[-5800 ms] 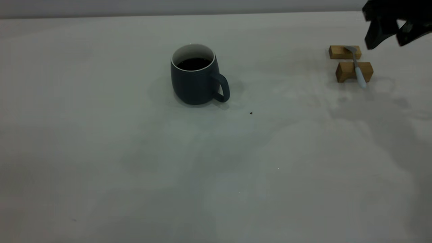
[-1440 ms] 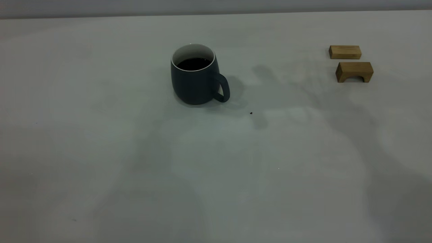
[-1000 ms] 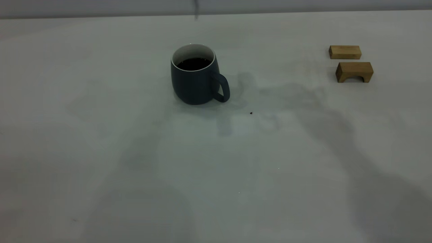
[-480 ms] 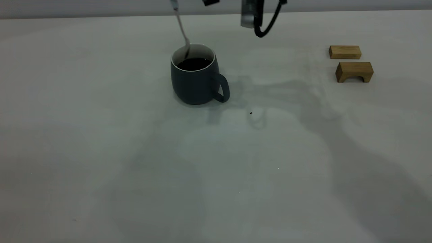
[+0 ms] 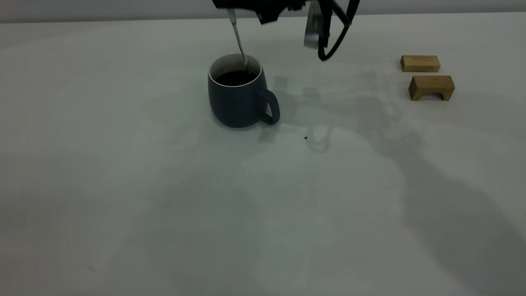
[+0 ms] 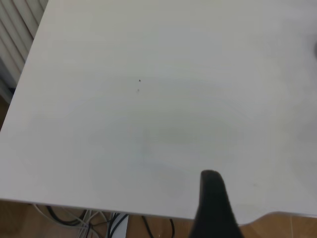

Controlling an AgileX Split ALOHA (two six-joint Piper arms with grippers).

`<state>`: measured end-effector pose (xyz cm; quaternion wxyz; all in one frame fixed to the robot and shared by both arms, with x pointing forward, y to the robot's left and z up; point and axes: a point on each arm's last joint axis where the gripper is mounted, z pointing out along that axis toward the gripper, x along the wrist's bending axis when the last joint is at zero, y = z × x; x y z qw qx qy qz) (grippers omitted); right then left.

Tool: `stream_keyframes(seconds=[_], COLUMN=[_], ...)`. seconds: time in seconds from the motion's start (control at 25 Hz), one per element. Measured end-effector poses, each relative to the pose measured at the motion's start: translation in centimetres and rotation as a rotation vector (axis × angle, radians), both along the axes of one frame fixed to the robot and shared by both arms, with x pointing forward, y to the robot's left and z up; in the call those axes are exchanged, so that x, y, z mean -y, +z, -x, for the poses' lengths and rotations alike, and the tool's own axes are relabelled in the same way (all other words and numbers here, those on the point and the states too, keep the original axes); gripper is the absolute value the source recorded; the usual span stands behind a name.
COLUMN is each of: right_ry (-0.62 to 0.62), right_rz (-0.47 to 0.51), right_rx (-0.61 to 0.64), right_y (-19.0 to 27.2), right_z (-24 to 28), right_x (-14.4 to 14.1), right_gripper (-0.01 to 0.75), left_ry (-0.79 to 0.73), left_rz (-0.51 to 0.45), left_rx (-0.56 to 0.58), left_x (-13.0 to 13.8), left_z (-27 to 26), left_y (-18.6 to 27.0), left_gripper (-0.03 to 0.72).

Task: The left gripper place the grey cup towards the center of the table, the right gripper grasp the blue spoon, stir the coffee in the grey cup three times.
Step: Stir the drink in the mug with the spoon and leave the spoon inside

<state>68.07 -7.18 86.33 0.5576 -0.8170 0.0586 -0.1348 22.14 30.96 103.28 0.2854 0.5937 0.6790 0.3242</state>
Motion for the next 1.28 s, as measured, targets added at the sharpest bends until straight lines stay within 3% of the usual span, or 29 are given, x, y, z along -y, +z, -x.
stream_keyframes(seconds=[0.84,1.28], right_ry=[0.004,0.023], right_rz=[-0.003,-0.037], right_rx=[-0.091,-0.059], right_y=[-3.3,-3.4], right_z=[0.4,-0.7], right_x=[0.0,-0.6], right_gripper=[0.145,0.145], left_ry=[0.000,0.000], left_rz=[0.000,0.000], left_rx=[0.000,0.000], left_x=[0.0,0.0], left_z=[0.0,0.0], left_y=[0.0,0.0], left_gripper=[0.585,0.585])
